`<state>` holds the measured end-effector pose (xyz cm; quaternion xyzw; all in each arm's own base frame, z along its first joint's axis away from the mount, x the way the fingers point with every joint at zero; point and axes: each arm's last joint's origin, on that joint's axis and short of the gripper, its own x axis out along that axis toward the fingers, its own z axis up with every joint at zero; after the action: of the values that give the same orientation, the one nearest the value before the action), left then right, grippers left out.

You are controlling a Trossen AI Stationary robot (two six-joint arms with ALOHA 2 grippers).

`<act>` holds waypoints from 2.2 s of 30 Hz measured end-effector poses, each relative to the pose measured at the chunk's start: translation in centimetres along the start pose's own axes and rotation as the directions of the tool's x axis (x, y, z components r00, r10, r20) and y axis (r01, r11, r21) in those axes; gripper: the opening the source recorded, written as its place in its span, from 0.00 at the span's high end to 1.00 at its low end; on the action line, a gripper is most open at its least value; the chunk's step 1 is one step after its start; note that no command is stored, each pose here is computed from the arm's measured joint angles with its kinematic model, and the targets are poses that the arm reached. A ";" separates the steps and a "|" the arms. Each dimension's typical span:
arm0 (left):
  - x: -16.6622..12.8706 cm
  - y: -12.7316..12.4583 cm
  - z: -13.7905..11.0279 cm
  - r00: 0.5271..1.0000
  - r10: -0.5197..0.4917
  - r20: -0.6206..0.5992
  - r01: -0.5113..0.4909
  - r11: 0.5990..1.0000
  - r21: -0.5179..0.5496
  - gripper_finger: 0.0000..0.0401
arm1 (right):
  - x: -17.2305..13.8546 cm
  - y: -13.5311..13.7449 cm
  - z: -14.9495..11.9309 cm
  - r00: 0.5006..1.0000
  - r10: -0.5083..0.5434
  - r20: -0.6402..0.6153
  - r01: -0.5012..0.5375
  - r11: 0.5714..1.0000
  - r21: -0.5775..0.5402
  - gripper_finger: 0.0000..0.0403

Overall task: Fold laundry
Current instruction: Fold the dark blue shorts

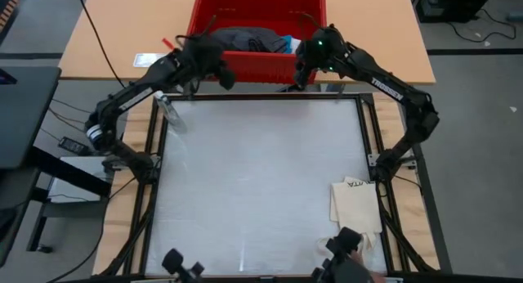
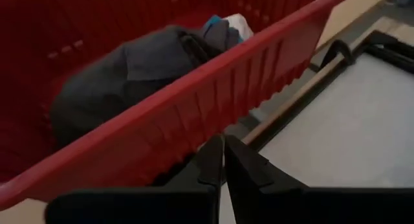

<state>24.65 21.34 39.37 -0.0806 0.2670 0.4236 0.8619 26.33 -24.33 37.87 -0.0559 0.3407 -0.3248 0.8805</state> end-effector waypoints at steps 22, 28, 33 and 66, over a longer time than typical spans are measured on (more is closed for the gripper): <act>8.4 5.3 -0.4 0.972 0.205 -0.114 -0.099 0.798 0.595 0.64 | 2.9 -4.5 -2.9 0.998 0.024 -0.058 -0.036 0.975 -0.218 0.53; 10.2 5.4 -0.6 0.971 0.220 -0.098 -0.072 0.653 0.754 0.42 | 4.8 -3.8 -3.2 0.994 -0.009 -0.110 -0.026 0.948 -0.317 0.50; 12.3 6.8 -1.3 0.964 0.246 -0.099 -0.091 0.657 0.748 0.39 | 7.0 -4.2 -4.2 0.984 -0.068 -0.164 0.007 0.937 -0.350 0.50; 5.4 -3.2 -1.8 0.965 -0.010 -0.263 0.163 0.806 0.568 0.65 | -1.6 -3.0 -4.9 0.933 0.186 -0.308 -0.185 0.982 0.035 0.53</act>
<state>29.09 22.41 34.66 0.1241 0.4857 0.2672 0.8229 20.70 -25.06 35.99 0.0304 0.4776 -0.2459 0.8429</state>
